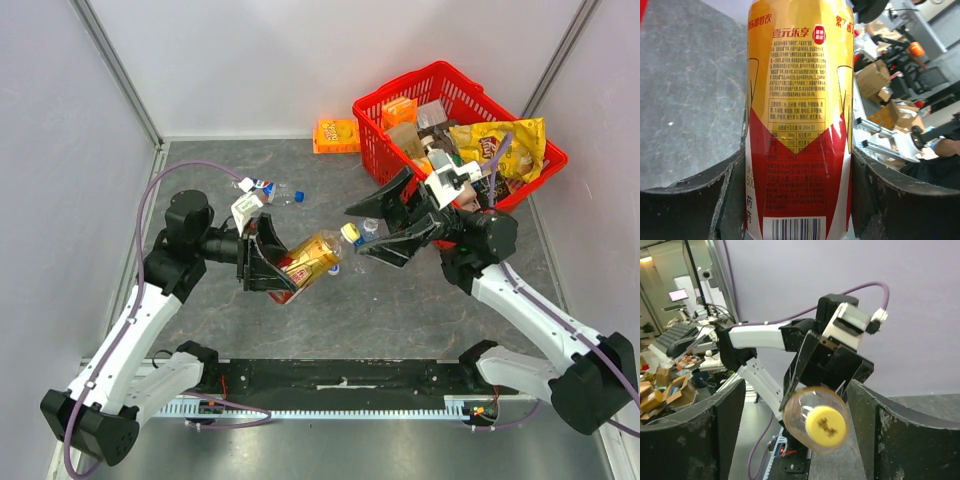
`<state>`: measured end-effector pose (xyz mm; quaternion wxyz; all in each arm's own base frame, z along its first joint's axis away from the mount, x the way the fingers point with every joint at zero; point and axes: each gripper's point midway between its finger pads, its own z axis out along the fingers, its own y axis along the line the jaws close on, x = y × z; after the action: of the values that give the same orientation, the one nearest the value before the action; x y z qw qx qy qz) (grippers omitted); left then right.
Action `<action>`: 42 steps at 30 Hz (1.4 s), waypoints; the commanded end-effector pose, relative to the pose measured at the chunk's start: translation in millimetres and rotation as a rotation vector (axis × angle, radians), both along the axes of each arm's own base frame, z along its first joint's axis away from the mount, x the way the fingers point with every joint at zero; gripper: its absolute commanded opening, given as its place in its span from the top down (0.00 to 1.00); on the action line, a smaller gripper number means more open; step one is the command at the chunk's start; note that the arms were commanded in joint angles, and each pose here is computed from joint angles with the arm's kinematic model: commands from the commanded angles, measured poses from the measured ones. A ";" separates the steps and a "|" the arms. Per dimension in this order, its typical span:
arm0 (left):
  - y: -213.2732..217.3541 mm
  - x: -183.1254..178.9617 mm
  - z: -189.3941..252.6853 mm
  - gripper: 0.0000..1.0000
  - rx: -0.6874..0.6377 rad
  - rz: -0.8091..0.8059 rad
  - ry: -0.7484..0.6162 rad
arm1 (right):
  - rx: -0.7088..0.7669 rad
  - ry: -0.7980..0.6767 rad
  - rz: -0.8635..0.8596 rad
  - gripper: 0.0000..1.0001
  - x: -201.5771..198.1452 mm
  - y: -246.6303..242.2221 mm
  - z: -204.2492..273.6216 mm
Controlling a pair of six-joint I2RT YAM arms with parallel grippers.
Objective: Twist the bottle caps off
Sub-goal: Unscrew the bottle cap from the plastic bottle.
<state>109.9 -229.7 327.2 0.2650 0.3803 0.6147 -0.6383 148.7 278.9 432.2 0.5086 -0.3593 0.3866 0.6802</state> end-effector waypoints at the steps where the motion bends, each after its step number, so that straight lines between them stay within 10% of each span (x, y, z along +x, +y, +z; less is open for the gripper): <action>1: 2.1 20.2 -6.3 0.48 0.066 0.132 -0.118 | -0.015 0.018 -0.133 0.08 16.7 -1.5 28.3; 22: 52.1 94.2 -34.8 0.58 0.372 0.681 -0.322 | -0.275 0.573 -0.352 0.02 119.8 29.4 -42.9; 42: 52.5 96.6 -47.2 0.64 0.427 0.674 -0.334 | -0.253 0.792 -0.253 0.34 139.6 72.8 -88.7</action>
<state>203.2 -177.7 271.1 0.4462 0.2808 0.7880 -0.3181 285.1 348.0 325.2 0.3329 -0.0853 0.7006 0.6254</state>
